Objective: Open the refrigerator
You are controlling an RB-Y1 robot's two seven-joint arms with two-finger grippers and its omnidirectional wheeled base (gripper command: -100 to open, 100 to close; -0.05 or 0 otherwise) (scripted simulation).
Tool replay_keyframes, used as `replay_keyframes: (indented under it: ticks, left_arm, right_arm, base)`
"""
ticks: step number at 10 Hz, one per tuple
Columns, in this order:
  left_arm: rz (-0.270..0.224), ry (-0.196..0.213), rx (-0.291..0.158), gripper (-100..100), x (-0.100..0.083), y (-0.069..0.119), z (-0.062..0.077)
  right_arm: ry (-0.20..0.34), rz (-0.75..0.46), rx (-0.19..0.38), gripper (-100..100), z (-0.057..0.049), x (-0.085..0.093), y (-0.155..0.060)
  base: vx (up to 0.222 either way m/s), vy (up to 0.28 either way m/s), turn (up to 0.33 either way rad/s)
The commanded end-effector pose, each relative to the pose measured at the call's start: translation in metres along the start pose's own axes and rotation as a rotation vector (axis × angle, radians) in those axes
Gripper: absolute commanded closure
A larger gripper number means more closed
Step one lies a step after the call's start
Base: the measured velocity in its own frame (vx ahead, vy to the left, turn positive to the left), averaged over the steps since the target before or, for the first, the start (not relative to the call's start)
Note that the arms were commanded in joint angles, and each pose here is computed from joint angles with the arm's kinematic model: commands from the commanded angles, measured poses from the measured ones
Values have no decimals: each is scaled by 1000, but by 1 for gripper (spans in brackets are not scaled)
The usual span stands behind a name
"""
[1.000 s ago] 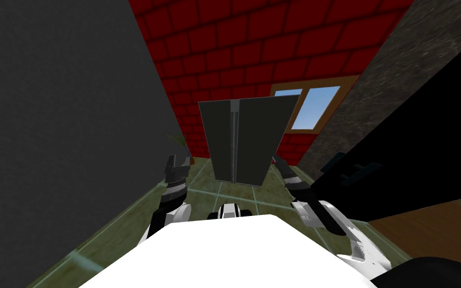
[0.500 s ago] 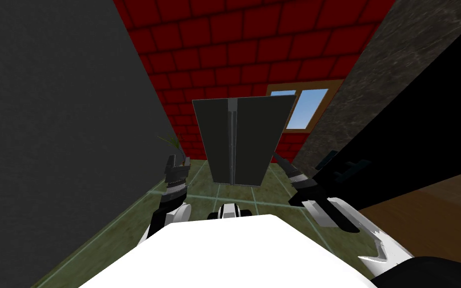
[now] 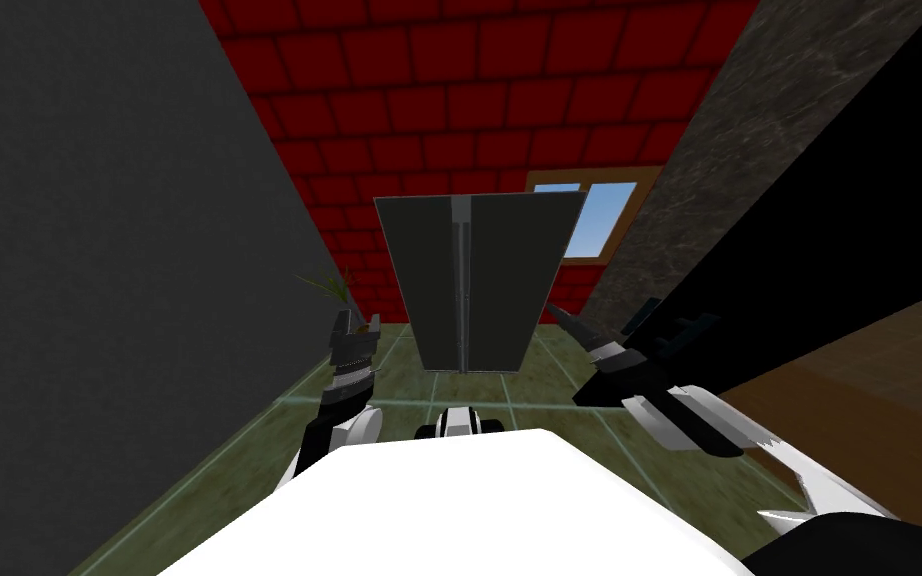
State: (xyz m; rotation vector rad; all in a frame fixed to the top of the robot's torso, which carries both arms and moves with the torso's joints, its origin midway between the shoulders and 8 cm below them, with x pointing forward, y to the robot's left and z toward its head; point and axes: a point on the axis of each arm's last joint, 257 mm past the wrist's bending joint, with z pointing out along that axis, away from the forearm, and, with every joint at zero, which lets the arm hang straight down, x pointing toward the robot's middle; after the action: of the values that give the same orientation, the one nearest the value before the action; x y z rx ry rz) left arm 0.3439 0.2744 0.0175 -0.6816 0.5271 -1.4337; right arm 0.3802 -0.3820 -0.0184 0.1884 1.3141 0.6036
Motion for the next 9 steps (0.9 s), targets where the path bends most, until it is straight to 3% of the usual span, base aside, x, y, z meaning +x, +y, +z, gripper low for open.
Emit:
replay_keyframes:
  ticks: [1, 5, 8, 9]
  left_arm:
    - [0, 0, 0, 0, 0, 0, 0]
    - [0, 0, 0, 0, 0, 0, 0]
    - [0, 0, 0, 0, 0, 0, 0]
    - [0, 0, 0, 0, 0, 0, 0]
  right_arm:
    - [40, -85, 10, -100, 3, -9, -7]
    - [99, -185, -7, -100, 12, -17, -6]
    - [138, -312, 8, -100, 20, -37, -16]
    - [156, -330, -8, -100, 24, -36, -11]
  base:
    - [59, 36, -179]
    - [57, 50, -100]
    - [56, 63, -158]
    - [64, 69, -106]
